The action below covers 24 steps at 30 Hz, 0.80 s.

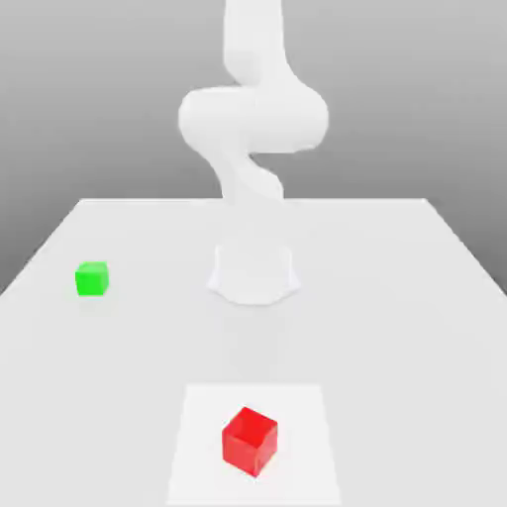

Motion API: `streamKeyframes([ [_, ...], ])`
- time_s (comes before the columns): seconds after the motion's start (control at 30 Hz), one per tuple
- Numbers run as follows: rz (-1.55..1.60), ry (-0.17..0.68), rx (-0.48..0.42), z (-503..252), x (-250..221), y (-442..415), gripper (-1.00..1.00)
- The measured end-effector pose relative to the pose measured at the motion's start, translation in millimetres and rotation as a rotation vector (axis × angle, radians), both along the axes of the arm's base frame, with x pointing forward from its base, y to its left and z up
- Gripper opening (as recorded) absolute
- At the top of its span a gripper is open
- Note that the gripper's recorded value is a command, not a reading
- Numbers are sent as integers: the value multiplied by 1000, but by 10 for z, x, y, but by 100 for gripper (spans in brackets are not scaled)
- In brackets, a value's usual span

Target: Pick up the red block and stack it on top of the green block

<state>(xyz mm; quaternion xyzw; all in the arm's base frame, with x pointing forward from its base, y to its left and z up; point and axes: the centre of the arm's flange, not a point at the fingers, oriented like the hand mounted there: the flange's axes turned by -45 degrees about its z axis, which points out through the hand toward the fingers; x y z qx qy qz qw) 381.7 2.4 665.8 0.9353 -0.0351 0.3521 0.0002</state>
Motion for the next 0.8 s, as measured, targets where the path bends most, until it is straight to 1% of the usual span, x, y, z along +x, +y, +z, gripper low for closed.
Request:
streamKeyframes([
  [0.17,-111,162,38,-1012,551,-9,0],
  [0.37,-241,346,89,-2274,860,-65,0],
  [0.53,-348,498,137,-3318,845,-99,0],
  [0.7,-454,650,193,-4286,604,-86,0],
  [0.73,-470,673,202,-4449,554,-76,0],
  [0.8,-483,690,209,-4708,524,-70,0],
])
